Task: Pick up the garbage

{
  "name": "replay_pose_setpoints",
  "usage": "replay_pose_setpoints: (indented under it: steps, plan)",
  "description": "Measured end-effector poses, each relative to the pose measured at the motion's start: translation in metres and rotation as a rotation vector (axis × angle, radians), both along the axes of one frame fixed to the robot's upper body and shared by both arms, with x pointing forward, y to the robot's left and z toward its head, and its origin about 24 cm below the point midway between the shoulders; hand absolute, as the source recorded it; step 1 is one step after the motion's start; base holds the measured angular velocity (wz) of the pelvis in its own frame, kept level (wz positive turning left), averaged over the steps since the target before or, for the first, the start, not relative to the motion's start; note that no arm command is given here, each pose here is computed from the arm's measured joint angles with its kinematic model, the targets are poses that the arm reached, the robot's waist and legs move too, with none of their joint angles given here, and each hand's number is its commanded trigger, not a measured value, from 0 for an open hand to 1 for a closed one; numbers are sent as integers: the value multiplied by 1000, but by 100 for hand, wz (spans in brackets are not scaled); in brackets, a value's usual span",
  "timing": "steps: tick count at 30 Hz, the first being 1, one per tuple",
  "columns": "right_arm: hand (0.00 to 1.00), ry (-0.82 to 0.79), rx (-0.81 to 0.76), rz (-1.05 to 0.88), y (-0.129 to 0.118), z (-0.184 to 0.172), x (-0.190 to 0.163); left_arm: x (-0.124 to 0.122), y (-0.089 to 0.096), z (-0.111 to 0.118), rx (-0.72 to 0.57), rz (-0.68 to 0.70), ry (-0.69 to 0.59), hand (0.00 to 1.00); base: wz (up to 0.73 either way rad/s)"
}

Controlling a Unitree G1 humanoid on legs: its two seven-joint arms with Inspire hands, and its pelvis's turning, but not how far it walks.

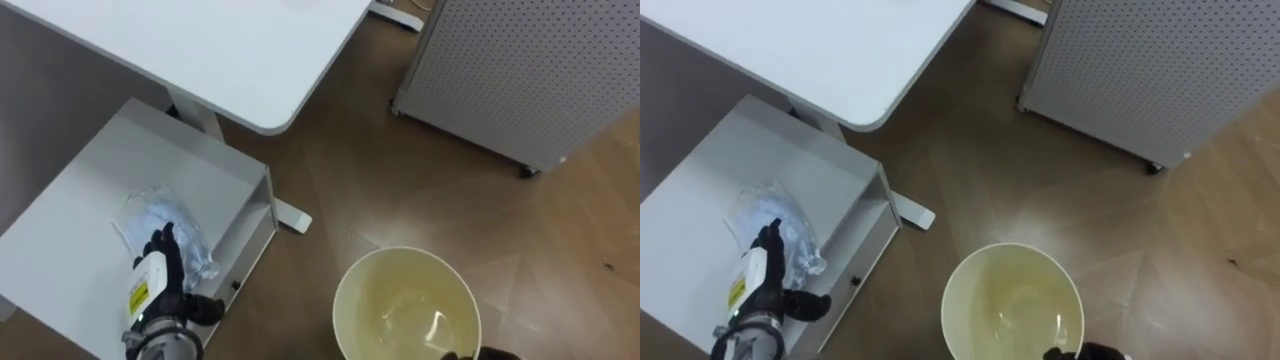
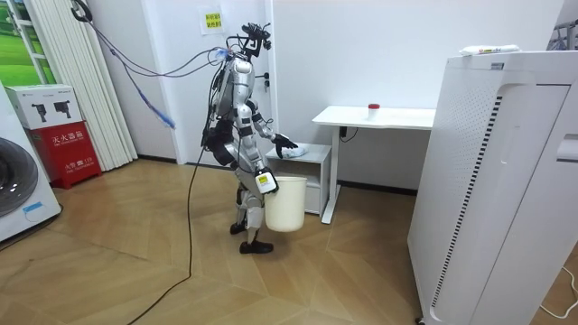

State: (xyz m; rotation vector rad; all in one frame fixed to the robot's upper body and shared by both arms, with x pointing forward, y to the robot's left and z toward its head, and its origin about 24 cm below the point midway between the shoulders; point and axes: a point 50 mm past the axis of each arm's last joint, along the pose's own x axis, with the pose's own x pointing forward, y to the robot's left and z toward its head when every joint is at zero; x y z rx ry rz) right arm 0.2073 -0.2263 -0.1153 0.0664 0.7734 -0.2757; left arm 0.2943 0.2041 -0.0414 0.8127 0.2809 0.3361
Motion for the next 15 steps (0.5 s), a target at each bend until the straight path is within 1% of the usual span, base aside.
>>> replay_pose_setpoints:
  steps: [2, 6, 7, 8, 9, 10, 13, 15]
  plan:
    - [100, -12, 19, -12, 0, 1, 2, 3, 2, 4, 15, -3, -8, 0, 0]
    - [100, -6, 36, -16, 1, 0, 1, 2, 5, 2, 45, -11, 17, 0, -8]
    - [100, -6, 36, -15, 1, 1, 2, 2, 6, 1, 53, -10, 24, 12, 0]
    - [100, -4, 38, -12, 2, 1, 3, 1, 9, 1, 70, -9, 35, 57, 0]
    - [100, -1, 39, -10, 2, 2, 5, 1, 12, 1, 91, -10, 45, 75, 4]
    - [100, 1, 38, -11, 2, 2, 5, 1, 12, 1, 100, -12, 49, 100, 8]
    - [100, -2, 38, -24, 0, 3, 5, 4, 13, 4, 126, -12, 42, 100, 7]
    - [100, -8, 40, -22, 2, 4, 8, 5, 18, 8, 152, 12, 17, 100, 0]
